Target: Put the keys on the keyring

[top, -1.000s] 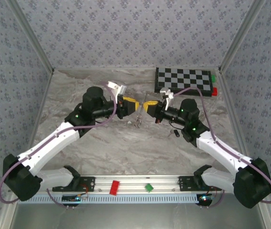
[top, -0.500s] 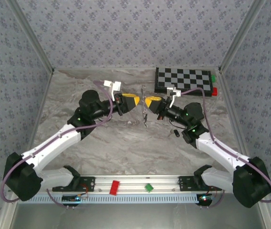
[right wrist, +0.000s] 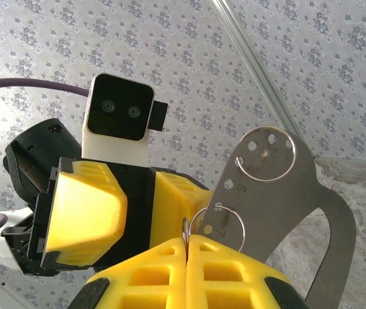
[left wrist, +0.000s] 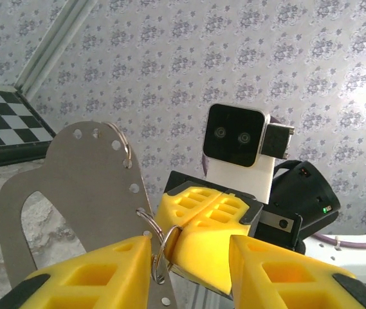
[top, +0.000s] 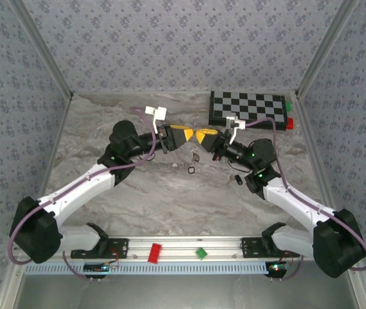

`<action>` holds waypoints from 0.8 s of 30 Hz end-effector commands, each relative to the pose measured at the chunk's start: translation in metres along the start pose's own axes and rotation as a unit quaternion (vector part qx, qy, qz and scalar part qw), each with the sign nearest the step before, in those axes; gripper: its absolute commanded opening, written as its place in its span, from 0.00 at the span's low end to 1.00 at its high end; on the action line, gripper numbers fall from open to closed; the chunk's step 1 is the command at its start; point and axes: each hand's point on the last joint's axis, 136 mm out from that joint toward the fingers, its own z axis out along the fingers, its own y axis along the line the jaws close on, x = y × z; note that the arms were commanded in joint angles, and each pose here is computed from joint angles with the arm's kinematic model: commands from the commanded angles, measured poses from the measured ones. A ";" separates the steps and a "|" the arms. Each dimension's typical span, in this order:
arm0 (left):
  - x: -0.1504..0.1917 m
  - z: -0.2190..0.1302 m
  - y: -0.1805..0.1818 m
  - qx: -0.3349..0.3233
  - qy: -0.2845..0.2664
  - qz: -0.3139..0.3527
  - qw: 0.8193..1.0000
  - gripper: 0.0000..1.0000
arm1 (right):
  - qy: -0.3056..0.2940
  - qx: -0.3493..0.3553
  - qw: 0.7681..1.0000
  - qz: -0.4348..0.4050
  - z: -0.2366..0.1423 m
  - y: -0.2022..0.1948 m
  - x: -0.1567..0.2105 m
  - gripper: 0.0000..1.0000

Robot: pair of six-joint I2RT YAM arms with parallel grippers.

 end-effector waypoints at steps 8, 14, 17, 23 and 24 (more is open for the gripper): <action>0.003 0.001 -0.015 0.044 0.013 0.006 0.999 0.33 | -0.018 -0.029 0.999 -0.002 0.003 0.008 -0.010 0.00; 0.002 -0.004 -0.025 0.056 0.010 0.017 0.998 0.28 | -0.020 -0.017 1.000 -0.001 0.002 0.001 -0.009 0.00; 0.002 -0.005 -0.030 0.063 0.009 0.021 0.998 0.26 | -0.019 -0.012 1.000 0.001 0.002 -0.003 -0.008 0.00; 0.001 -0.007 -0.034 0.066 0.005 0.027 0.997 0.21 | -0.013 -0.010 1.000 0.007 0.004 -0.009 -0.004 0.00; 0.001 -0.007 -0.033 0.066 0.005 0.027 0.997 0.20 | -0.012 -0.011 1.000 0.007 0.005 -0.009 -0.003 0.00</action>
